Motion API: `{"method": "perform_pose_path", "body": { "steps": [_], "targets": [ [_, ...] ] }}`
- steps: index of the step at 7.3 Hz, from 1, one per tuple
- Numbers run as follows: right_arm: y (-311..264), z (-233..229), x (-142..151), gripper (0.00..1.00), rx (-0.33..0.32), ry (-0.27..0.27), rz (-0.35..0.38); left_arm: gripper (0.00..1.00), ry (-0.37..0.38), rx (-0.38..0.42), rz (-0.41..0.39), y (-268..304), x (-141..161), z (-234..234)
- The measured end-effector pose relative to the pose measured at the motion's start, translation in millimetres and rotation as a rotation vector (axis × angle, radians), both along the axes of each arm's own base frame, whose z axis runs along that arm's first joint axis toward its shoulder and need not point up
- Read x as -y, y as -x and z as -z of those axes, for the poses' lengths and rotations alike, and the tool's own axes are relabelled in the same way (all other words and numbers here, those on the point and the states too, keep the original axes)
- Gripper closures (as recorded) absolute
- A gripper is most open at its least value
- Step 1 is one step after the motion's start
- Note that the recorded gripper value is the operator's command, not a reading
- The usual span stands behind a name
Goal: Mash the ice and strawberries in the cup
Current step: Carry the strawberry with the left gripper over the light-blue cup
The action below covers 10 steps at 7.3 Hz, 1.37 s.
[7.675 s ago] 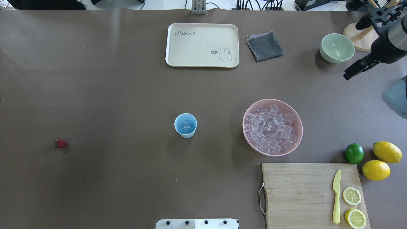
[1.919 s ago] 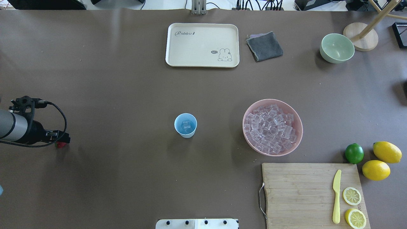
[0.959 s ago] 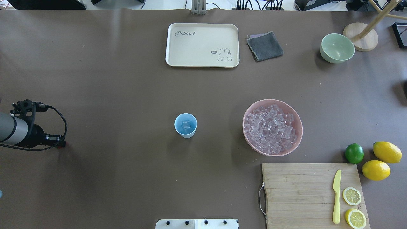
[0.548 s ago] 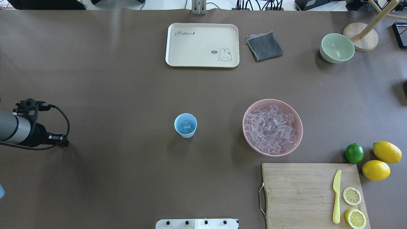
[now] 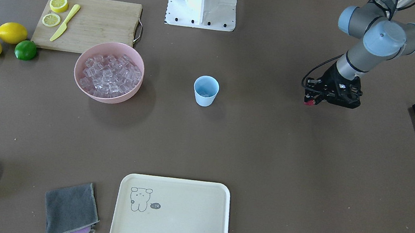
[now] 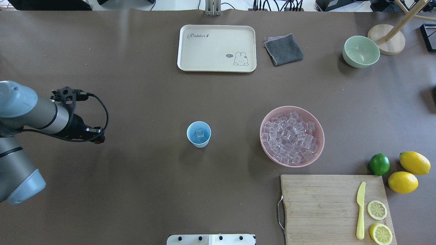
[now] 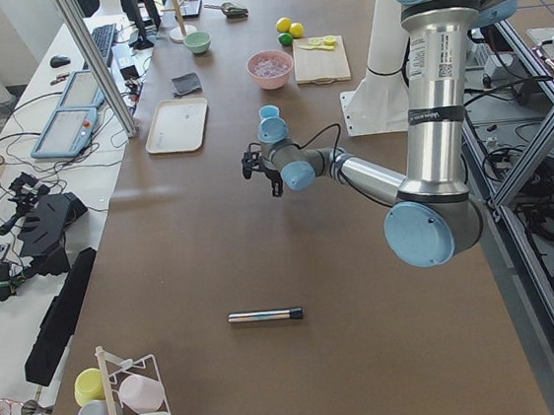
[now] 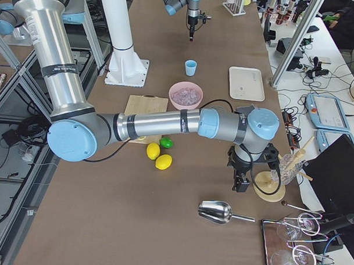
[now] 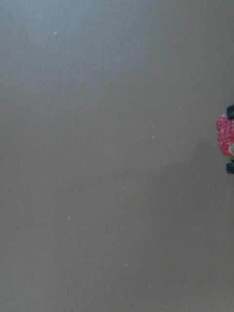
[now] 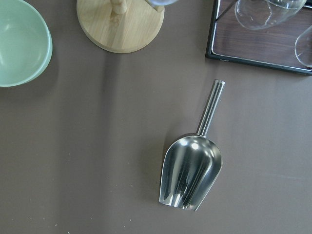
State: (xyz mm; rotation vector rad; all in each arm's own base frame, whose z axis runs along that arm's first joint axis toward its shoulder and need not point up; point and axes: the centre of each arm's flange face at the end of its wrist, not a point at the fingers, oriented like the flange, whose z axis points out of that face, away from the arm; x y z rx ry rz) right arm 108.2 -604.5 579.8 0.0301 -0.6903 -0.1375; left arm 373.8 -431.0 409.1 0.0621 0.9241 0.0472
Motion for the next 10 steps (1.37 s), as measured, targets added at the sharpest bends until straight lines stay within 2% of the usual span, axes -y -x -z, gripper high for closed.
{"method": "perform_pose_path", "body": {
  "steps": [2,5,7,10],
  "targets": [
    [3,-2,0,0.0,-0.003,0.004,0.005,0.66,0.017,0.004,0.016,-31,33,105],
    [7,-3,0,0.0,-0.003,0.004,0.011,0.66,0.03,-0.043,0.049,-60,49,208],
    [7,-1,0,0.0,-0.002,0.001,0.012,0.66,0.054,-0.058,0.075,-96,44,245],
    [8,2,2,0.0,-0.003,-0.003,0.012,0.65,0.067,-0.05,0.109,-138,11,255]
  ]
}}
